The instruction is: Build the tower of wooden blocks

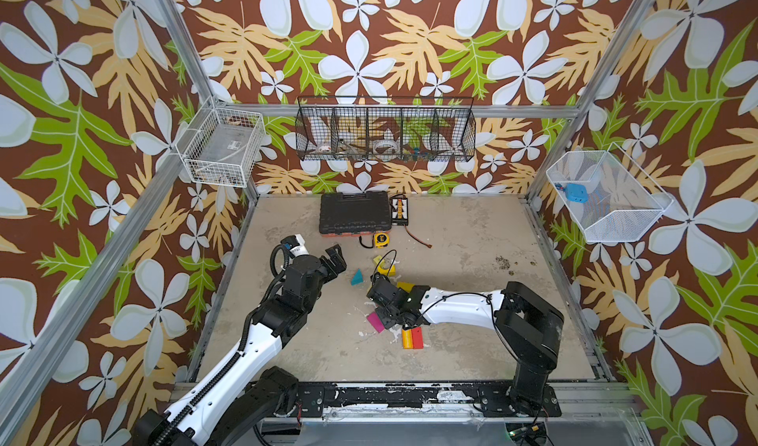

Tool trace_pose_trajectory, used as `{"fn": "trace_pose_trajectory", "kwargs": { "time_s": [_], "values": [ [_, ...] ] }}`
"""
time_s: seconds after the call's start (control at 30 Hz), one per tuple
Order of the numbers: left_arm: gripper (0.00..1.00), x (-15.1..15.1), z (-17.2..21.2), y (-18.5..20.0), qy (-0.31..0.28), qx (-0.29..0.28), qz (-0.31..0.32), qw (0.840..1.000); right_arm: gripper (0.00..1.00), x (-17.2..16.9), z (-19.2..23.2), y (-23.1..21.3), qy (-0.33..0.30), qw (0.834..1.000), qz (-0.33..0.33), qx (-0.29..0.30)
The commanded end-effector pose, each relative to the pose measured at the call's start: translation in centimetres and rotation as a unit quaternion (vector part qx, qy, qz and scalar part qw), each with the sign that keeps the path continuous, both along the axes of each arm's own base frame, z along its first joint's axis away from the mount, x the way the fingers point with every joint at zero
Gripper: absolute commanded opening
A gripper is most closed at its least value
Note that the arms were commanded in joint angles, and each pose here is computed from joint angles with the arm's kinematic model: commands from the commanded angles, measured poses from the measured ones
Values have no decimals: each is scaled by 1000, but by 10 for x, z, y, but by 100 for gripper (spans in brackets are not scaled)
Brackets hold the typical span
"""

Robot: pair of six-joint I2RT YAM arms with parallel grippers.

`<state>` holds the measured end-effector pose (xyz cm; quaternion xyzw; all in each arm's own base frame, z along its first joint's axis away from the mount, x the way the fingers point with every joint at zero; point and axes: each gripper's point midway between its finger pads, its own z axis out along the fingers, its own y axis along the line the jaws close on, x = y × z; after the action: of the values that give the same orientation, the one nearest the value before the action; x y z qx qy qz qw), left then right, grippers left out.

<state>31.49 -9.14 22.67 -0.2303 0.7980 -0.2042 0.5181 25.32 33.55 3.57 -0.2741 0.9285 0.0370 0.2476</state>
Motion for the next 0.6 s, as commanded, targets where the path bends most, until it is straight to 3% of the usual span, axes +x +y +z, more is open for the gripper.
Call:
{"fn": "trace_pose_trajectory", "kwargs": {
  "time_s": [0.0,0.4,0.47,0.57],
  "values": [
    [100,1,3,0,-3,-1,0,1000,23,4,3,-9,-16,1000,-5,-17],
    [100,1,2,0,-4,-2,1,1000,24,13,-22,-26,8,999,-23,-47],
    [100,1,2,0,-5,-3,2,1000,31,14,-22,-29,5,998,-25,-51],
    [100,2,2,-1,-4,-2,0,1000,50,14,-25,-32,7,998,-29,-52]
  ]
}}
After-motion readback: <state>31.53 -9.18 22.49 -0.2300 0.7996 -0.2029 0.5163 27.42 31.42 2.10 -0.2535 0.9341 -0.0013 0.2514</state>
